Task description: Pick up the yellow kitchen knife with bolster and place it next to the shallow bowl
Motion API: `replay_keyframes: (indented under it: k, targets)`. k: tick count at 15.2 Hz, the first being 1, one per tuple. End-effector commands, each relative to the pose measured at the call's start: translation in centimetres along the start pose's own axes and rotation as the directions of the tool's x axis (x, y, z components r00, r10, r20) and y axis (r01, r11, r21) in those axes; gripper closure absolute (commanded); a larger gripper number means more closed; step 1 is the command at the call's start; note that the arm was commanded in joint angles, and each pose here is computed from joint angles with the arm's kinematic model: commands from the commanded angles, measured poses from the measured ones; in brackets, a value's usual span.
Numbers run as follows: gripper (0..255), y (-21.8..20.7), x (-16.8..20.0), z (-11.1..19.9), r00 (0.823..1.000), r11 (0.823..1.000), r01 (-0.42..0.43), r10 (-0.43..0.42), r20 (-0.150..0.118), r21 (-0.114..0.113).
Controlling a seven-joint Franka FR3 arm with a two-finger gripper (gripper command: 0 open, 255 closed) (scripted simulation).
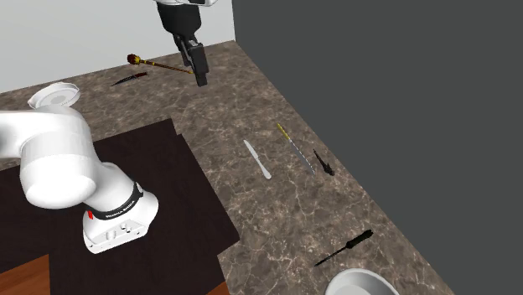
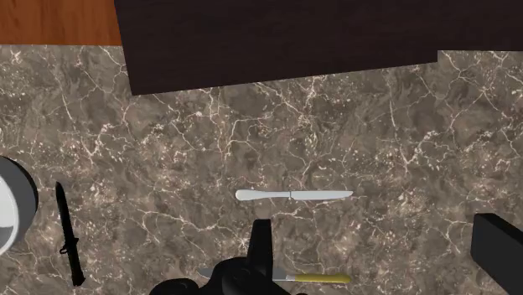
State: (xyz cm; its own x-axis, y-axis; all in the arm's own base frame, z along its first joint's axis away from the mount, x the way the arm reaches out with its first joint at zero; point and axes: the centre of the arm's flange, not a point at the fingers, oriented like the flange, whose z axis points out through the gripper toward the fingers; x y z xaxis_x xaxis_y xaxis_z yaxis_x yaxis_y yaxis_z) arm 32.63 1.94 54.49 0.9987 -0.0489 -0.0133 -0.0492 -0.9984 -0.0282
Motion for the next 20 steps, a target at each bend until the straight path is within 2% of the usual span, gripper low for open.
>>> replay_keyframes:
  k: [1, 5, 7, 10, 12, 15, 20]
  targets:
    - [0, 0.0, 0.0, 0.0, 1.0, 1.0, 0.0, 0.0, 0.0, 0.0]
    - [0, 2.5, 2.7, 3.8, 0.989, 0.99, 0.144, -0.144, 0.011, -0.008]
    - [0, 3.7, 4.1, 5.7, 0.976, 0.976, 0.215, -0.215, 0.017, -0.011]
    - [0, 5.2, 6.4, 8.6, 0.947, 0.947, 0.32, -0.32, 0.027, -0.015]
    - [0, 6.1, 8.0, 10.5, 0.921, 0.922, 0.388, -0.387, 0.033, -0.017]
    - [0, 7.2, 10.5, 13.3, 0.874, 0.874, 0.485, -0.484, 0.043, -0.019]
    - [0, 8.5, 14.8, 18.2, 0.772, 0.772, 0.635, -0.633, 0.06, -0.02]
